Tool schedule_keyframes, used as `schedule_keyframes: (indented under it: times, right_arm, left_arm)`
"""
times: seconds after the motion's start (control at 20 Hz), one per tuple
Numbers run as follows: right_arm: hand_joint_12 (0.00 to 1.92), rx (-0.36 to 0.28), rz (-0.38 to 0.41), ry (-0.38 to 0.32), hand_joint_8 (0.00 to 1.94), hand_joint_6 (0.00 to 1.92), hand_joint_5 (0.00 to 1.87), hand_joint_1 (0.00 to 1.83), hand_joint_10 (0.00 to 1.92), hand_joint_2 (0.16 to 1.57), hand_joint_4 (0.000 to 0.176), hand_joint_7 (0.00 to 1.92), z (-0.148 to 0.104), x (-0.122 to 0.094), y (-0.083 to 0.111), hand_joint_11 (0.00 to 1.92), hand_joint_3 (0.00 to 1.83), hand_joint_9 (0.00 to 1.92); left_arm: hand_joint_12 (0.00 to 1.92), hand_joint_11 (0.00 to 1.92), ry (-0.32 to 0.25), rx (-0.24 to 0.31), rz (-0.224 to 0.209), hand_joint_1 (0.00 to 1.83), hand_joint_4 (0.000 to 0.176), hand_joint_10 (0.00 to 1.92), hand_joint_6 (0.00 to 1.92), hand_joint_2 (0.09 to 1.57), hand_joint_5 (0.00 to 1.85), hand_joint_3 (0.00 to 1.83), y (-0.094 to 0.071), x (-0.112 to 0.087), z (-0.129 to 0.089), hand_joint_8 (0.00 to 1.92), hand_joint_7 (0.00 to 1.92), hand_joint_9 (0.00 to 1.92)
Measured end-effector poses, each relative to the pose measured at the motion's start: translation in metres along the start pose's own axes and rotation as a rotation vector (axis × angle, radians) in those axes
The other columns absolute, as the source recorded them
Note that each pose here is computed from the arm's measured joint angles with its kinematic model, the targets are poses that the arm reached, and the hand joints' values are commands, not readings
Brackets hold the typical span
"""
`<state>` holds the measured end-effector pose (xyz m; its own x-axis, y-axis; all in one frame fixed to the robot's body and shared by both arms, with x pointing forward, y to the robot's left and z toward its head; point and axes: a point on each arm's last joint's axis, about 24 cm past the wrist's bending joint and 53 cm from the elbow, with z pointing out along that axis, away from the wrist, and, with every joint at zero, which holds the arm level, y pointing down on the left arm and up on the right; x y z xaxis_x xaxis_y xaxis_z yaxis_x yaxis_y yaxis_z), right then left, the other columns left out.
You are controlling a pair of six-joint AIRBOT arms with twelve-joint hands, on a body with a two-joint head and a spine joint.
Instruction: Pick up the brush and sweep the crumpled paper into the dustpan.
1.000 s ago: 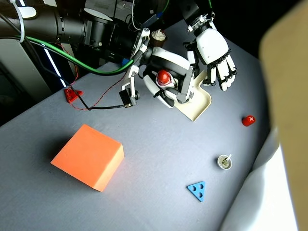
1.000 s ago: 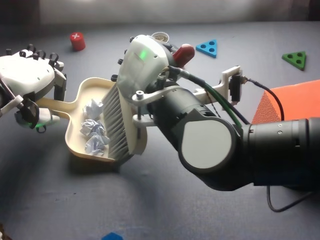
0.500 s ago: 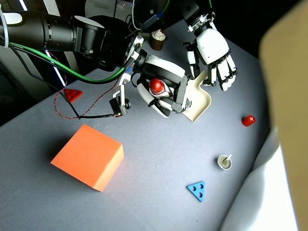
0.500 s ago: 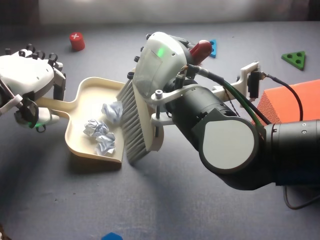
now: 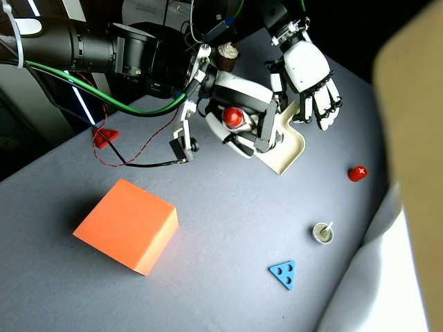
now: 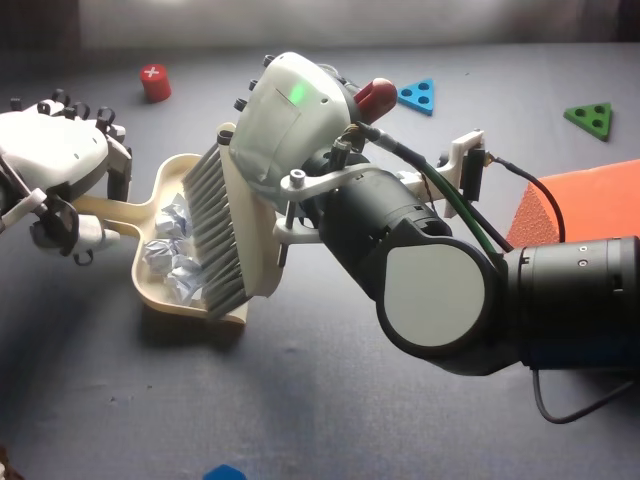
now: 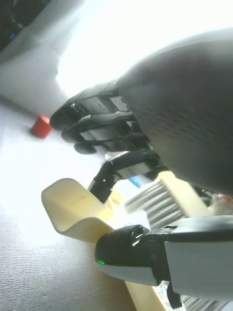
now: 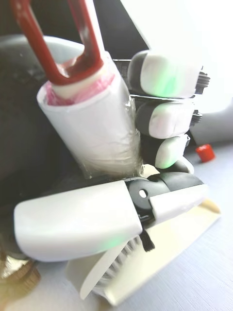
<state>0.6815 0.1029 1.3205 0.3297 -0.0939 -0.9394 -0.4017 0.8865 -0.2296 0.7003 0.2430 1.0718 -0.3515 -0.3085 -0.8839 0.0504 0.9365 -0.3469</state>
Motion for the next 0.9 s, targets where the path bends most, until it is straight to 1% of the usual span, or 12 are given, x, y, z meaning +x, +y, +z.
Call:
schedule_keyframes:
  times: [0.05,0.1,0.15,0.2,0.4,0.5,0.55,0.6,0.65,0.7,0.8,0.9]
  right_arm:
    - [1.92,-0.002,-0.001,0.004,1.94,1.63,0.63,1.07,1.92,1.32,0.000,1.20,-0.001,0.001,-0.001,1.45,0.00,1.36]
    - [1.92,0.000,-0.001,0.008,1.94,1.56,0.63,1.05,1.92,1.32,0.000,1.18,-0.002,0.002,-0.003,1.43,0.00,1.35]
    - [1.92,0.005,-0.011,0.011,1.94,1.52,0.64,1.05,1.92,1.31,0.000,1.17,-0.003,0.004,-0.007,1.42,0.00,1.35]
    - [1.92,0.011,-0.020,0.021,1.94,1.54,0.63,1.05,1.92,1.32,0.000,1.16,-0.005,0.008,-0.010,1.41,0.00,1.34]
    - [1.92,0.022,-0.026,0.051,1.94,1.58,0.60,1.03,1.92,1.33,0.000,1.15,-0.011,0.019,-0.019,1.41,0.00,1.34]
    - [1.92,0.021,-0.036,0.045,1.94,1.49,0.65,1.06,1.92,1.30,0.000,1.18,-0.012,0.018,-0.021,1.44,0.00,1.37]
    - [1.92,0.023,-0.039,0.043,1.94,1.49,0.64,1.05,1.92,1.31,0.000,1.21,-0.012,0.017,-0.023,1.45,0.00,1.39]
    - [1.92,0.023,-0.040,0.045,1.94,1.56,0.61,1.04,1.92,1.32,0.000,1.20,-0.013,0.018,-0.025,1.43,0.01,1.38]
    - [1.92,0.025,-0.042,0.047,1.94,1.70,0.59,1.16,1.92,1.31,0.000,1.18,-0.014,0.018,-0.027,1.44,0.00,1.37]
    - [1.92,0.029,-0.047,0.047,1.94,1.86,0.63,1.20,1.92,1.30,0.000,1.18,-0.015,0.018,-0.031,1.45,0.00,1.36]
    - [1.92,0.045,-0.051,0.049,1.94,1.92,0.81,1.21,1.92,1.28,0.000,1.16,-0.018,0.019,-0.042,1.45,0.00,1.32]
    - [1.92,0.065,-0.038,0.050,1.94,1.92,0.85,1.19,1.92,1.29,0.000,1.12,-0.021,0.019,-0.054,1.42,0.00,1.28]
  left_arm:
    - [0.60,0.00,0.001,0.000,-0.002,0.99,0.001,0.00,1.35,1.24,0.74,0.00,0.000,0.000,0.000,0.00,0.24,0.22]
    - [0.59,0.00,0.001,0.000,-0.002,0.99,0.000,0.00,1.35,1.25,0.74,0.00,0.000,0.001,0.000,0.00,0.24,0.22]
    - [0.59,0.00,0.001,-0.001,-0.003,1.01,0.000,0.00,1.34,1.24,0.75,0.00,0.000,0.001,0.000,0.00,0.25,0.23]
    - [0.62,0.00,0.001,-0.001,-0.003,0.99,0.000,0.00,1.35,1.24,0.74,0.00,0.000,0.001,0.000,0.00,0.26,0.24]
    - [0.59,0.00,0.002,-0.001,-0.003,1.01,0.000,0.00,1.36,1.25,0.73,0.00,0.000,0.001,0.000,0.00,0.25,0.23]
    - [0.55,0.00,0.002,-0.002,-0.004,1.02,0.000,0.00,1.34,1.24,0.75,0.00,0.000,0.001,0.000,0.00,0.23,0.21]
    - [0.54,0.00,0.002,-0.003,-0.007,1.00,0.000,0.00,1.34,1.24,0.75,0.00,0.000,0.001,0.000,0.00,0.23,0.21]
    - [0.58,0.00,0.002,-0.004,-0.009,1.01,0.000,0.00,1.30,1.23,0.77,0.00,0.001,0.001,0.000,0.00,0.24,0.22]
    - [0.59,0.00,0.002,-0.005,-0.010,1.02,0.000,0.00,1.30,1.23,0.77,0.00,0.001,0.001,0.000,0.00,0.24,0.22]
    - [0.60,0.00,0.002,-0.005,-0.010,1.02,0.000,0.00,1.31,1.23,0.77,0.00,0.001,0.001,0.000,0.00,0.23,0.22]
    - [0.56,0.00,0.002,-0.005,-0.011,1.02,0.000,0.00,1.31,1.23,0.76,0.00,0.001,0.001,0.000,0.00,0.23,0.20]
    - [0.53,0.00,0.002,-0.005,-0.012,1.01,0.000,0.01,1.33,1.24,0.75,0.00,0.001,0.001,0.000,0.00,0.24,0.20]
